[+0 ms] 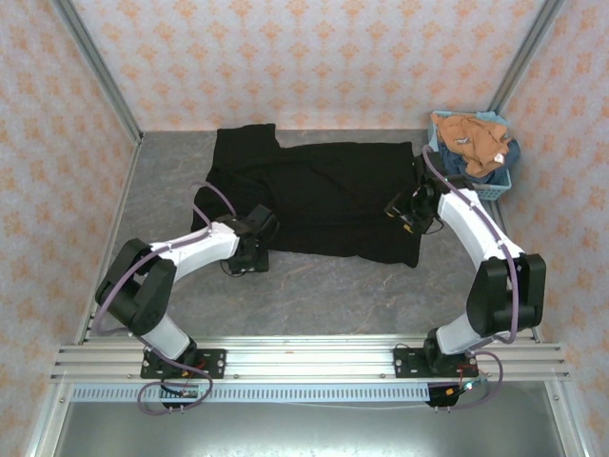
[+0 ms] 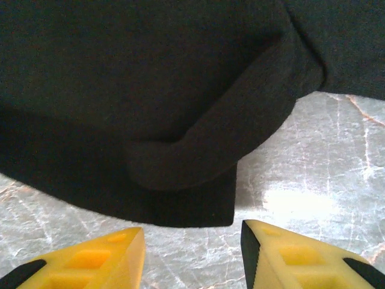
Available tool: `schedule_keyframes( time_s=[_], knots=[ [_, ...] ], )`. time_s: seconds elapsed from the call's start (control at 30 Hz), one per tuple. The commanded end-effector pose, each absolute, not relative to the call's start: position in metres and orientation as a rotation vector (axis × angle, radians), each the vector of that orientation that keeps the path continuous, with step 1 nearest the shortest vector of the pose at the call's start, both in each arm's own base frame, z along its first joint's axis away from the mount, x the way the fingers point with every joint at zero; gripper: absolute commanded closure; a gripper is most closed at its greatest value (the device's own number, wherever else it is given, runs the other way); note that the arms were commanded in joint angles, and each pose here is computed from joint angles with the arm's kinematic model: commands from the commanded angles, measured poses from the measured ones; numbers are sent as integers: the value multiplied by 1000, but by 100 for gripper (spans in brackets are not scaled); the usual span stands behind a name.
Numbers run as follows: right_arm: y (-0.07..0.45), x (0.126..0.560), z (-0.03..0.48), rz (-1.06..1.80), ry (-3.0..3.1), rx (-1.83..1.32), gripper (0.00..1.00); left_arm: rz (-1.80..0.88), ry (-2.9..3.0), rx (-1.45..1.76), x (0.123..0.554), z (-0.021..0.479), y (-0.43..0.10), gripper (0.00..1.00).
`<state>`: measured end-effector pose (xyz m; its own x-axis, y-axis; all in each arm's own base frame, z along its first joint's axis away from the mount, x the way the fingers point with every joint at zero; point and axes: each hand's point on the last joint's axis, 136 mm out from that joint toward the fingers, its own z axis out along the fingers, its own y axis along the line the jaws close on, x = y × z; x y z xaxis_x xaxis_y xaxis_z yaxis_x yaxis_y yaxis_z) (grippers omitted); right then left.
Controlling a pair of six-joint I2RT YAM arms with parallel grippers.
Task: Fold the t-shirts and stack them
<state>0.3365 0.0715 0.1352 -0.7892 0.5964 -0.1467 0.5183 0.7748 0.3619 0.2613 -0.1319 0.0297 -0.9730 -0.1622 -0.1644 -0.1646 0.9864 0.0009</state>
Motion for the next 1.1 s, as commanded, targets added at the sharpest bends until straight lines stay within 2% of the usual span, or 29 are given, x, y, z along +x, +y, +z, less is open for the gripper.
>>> schedule_keyframes(
  time_s=[0.0, 0.13, 0.3, 0.47, 0.7, 1.07],
  knots=[
    [72, 332, 139, 459, 2700, 879, 48, 55, 2925, -190, 278, 33, -136, 53],
    [72, 329, 137, 453, 2702, 881, 48, 103, 2933, -182, 282, 22, -135, 57],
    [65, 324, 132, 404, 2706, 904, 49, 187, 2945, -199, 275, 11, -122, 81],
    [50, 319, 125, 299, 2704, 951, 50, 246, 2948, -213, 252, 20, -104, 99],
    [20, 301, 106, 123, 2690, 1175, 53, 259, 2947, -290, 215, 54, -80, 100],
    [15, 225, 66, 85, 2571, 1642, 53, 408, 2857, -541, 167, 81, -32, 100]
  ],
)
